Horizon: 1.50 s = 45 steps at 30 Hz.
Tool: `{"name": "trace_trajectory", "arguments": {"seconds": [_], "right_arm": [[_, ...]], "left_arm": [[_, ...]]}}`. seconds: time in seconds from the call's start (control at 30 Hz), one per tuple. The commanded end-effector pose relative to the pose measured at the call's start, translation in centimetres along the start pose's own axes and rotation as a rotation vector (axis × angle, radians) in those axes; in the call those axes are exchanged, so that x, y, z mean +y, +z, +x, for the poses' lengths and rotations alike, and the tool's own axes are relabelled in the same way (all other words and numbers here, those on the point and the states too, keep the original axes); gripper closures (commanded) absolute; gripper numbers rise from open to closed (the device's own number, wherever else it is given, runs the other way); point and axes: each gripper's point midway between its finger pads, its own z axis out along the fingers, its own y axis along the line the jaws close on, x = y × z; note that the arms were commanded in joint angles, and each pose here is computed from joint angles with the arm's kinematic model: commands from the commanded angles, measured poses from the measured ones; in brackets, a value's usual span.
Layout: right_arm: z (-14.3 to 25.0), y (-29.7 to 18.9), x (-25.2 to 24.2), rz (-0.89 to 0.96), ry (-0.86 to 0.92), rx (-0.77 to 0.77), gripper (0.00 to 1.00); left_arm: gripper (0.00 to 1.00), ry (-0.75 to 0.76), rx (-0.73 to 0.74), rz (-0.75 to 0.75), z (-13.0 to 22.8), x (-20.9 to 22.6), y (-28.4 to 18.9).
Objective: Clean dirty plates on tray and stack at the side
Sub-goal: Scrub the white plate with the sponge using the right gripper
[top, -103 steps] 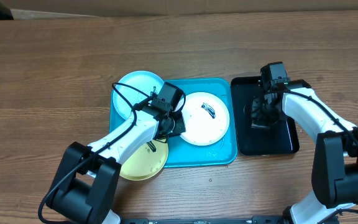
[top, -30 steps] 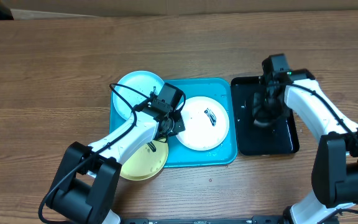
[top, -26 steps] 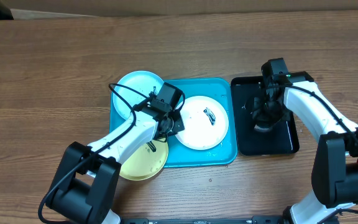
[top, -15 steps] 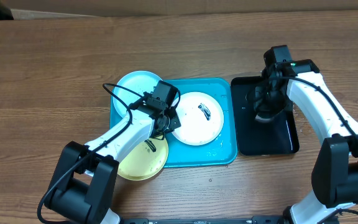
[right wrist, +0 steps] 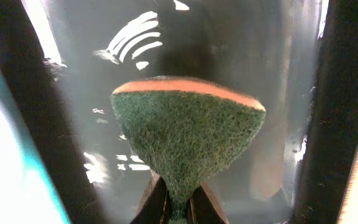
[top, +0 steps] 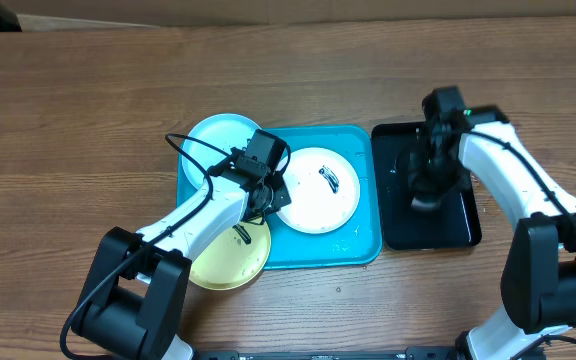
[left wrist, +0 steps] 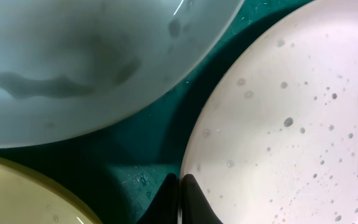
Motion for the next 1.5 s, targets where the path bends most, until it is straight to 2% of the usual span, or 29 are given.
{"name": "trace_trajectory", "arguments": {"seconds": [0.0,0.13,0.2,0.33,0.47,0.7,1.03,1.47], "right_arm": [[-3.5,-5.3,2.9,-0.136,-0.039,-0.126,0.96],[-3.7,-7.6,7.6,-0.317,-0.146,-0.153,0.96],[-3.2,-7.5,9.5,-0.348,-0.196,-0.153,0.96],[-2.0,-6.3,12.8,-0.328,-0.306,-0.163,0.96],[-1.7,-4.1,14.5,-0.206,-0.395,-0.224,0.96],[-2.1,-1.0,15.2,-0.027,-0.467,-0.348,0.96],[-2.8,0.6,16.1,-0.027,-0.524,-0.435,0.96],[-3.2,2.9,16.8,-0.017,-0.658,-0.410,0.96]], "left_arm": [[0.96,-0.017,-0.013,-0.021,-0.1,0.7,0.1],[0.96,-0.017,-0.013,-0.021,-0.1,0.7,0.1],[0.96,-0.017,-0.013,-0.020,-0.1,0.7,0.1],[0.96,-0.017,-0.014,-0.021,-0.1,0.7,0.1],[0.96,-0.017,-0.014,-0.021,-0.1,0.7,0.1],[0.96,-0.015,-0.013,-0.022,-0.1,0.7,0.1],[0.96,-0.013,-0.008,-0.026,0.0,0.8,0.1],[0.96,-0.007,-0.006,-0.025,0.2,0.6,0.1]]}}
